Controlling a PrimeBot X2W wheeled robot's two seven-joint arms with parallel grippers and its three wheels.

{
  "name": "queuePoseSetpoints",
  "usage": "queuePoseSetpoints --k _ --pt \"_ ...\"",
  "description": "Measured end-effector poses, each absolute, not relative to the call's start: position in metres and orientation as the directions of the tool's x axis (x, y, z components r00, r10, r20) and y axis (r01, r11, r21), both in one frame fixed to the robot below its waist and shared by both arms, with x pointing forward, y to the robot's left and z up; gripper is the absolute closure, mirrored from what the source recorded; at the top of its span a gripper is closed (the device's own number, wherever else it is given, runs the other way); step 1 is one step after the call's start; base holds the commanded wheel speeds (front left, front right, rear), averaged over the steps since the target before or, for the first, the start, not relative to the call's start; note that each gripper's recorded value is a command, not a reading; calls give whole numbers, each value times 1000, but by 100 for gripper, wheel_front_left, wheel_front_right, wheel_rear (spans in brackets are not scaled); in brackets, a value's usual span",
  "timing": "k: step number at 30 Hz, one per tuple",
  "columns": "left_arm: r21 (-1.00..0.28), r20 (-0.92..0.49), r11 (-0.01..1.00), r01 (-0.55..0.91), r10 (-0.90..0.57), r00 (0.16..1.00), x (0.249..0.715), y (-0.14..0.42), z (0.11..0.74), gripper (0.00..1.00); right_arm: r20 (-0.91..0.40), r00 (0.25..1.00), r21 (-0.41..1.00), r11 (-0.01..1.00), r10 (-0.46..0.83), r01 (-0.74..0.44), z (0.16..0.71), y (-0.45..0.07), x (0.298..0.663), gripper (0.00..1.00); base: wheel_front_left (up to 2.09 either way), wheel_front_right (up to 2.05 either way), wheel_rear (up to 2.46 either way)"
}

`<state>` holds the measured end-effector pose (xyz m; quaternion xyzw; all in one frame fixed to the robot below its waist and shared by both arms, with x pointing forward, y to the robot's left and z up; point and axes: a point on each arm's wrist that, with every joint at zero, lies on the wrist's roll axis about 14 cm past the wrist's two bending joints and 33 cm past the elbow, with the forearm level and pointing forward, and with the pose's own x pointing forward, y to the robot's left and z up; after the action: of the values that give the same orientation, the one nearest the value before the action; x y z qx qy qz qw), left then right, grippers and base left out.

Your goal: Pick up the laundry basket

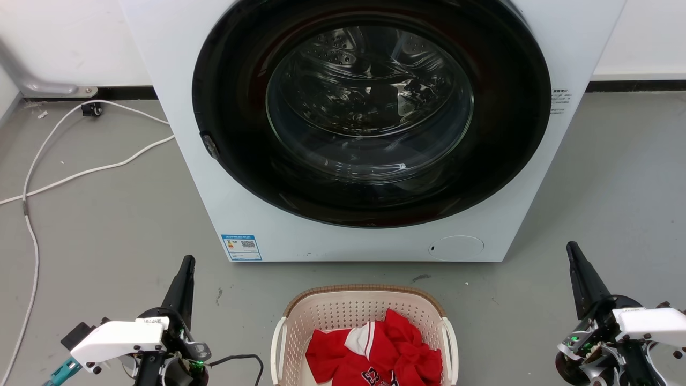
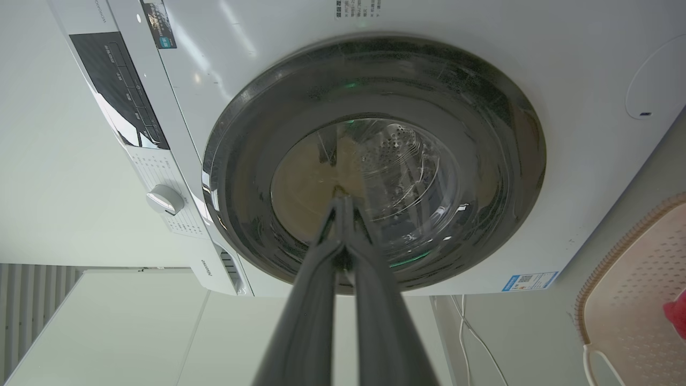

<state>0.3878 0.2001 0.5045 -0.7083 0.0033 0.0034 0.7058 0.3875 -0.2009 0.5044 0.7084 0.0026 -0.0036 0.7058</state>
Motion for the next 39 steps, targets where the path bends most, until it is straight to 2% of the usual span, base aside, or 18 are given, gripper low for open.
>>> queuePoseSetpoints --k 9,10,16,28,33,39 --pt "-1000 -9 -4 -9 0 1000 388 200 505 100 -9 1000 1000 -4 -1 9 504 -201 387 100 0 0 0" --pt "-1000 -14 -4 -14 0 1000 387 200 503 0 -13 1000 1000 -4 -1 13 503 -201 387 0 0 0 0" --pt "-994 -106 -15 -106 5 994 372 199 472 0 -106 994 994 -15 -9 106 472 -201 371 0 0 0 0" --pt "-995 -85 45 -88 51 995 372 204 479 0 -94 994 995 31 -47 96 475 -203 369 0 0 0 0" --pt "-992 -81 84 -89 90 993 370 214 480 0 -82 995 991 100 -56 87 480 -204 370 0 0 0 0" --pt "-987 -72 132 -91 142 987 369 228 483 0 -54 996 970 232 -72 70 488 -208 372 0 0 0 0"
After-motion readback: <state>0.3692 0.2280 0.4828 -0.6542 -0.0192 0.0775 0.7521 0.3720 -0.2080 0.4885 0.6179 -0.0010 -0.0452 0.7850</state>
